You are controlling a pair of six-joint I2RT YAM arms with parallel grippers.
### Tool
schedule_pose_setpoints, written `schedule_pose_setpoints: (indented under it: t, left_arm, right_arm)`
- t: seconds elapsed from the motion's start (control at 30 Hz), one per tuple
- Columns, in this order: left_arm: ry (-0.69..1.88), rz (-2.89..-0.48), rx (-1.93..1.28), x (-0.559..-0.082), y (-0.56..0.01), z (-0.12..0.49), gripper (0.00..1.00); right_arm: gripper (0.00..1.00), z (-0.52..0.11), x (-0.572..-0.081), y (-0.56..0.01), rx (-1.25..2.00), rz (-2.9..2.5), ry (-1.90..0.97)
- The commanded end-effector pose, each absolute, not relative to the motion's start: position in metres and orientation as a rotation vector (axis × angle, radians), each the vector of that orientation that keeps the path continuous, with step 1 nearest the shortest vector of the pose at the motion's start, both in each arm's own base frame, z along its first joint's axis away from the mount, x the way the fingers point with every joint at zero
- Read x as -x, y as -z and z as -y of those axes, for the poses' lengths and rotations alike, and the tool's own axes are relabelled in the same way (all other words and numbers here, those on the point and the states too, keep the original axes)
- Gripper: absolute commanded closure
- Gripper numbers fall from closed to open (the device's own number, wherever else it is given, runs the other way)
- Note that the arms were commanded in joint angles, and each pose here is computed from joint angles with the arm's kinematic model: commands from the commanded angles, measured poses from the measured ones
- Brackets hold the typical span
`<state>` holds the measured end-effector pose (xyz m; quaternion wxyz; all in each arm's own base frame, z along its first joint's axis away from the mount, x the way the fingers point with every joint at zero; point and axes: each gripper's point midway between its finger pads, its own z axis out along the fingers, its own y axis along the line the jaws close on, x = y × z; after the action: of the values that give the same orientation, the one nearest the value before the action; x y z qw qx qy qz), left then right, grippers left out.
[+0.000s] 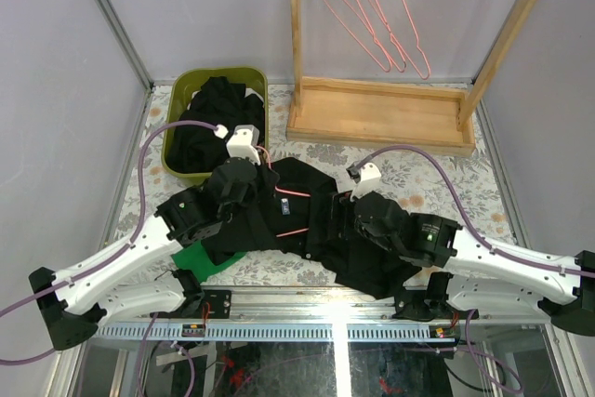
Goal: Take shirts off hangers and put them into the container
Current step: Remove the shirt from the hanger.
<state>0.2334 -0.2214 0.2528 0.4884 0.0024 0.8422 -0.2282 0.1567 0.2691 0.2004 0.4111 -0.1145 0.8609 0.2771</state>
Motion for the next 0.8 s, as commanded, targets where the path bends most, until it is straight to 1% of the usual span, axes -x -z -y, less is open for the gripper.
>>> schedule_pose_setpoints:
  t: [0.0,0.17,0.23,0.27,0.33,0.43,0.53,0.57,0.77]
  left_arm:
    - [0.604,-2.03,-0.03,-0.233,-0.27,0.232,1.0]
    - [0.626,-2.049,-0.066,-0.23,-0.268,0.241,1.0]
    - [0.612,-2.066,-0.075,-0.229,-0.264,0.24,1.0]
    - [0.606,-2.071,-0.08,-0.228,-0.263,0.24,1.0]
    - [0.589,-2.078,-0.088,-0.227,-0.26,0.237,1.0]
    - [0.587,-2.073,-0.097,-0.225,-0.261,0.235,1.0]
    - [0.593,-2.066,-0.127,-0.223,-0.263,0.235,1.0]
    - [0.596,-2.064,-0.144,-0.222,-0.264,0.235,1.0]
    - [0.559,-2.083,-0.255,-0.218,-0.26,0.235,1.0]
  right_arm:
    - [0.27,-0.285,-0.169,-0.231,0.128,-2.012,-0.851]
    - [0.27,-0.278,-0.183,-0.197,0.098,-2.064,-0.678]
    - [0.31,-0.278,-0.185,-0.196,0.112,-2.076,-0.651]
    - [0.36,-0.278,-0.185,-0.198,0.116,-2.069,-0.649]
    - [0.54,-0.277,-0.187,-0.199,0.092,-2.048,-0.663]
    - [0.76,-0.271,-0.188,-0.198,0.038,-1.992,-0.714]
    - [0.96,-0.26,-0.189,-0.202,-0.025,-1.94,-0.748]
    - [1.0,-0.255,-0.19,-0.203,-0.043,-1.929,-0.745]
    - [1.0,-0.218,-0.19,-0.2,-0.137,-1.905,-0.677]
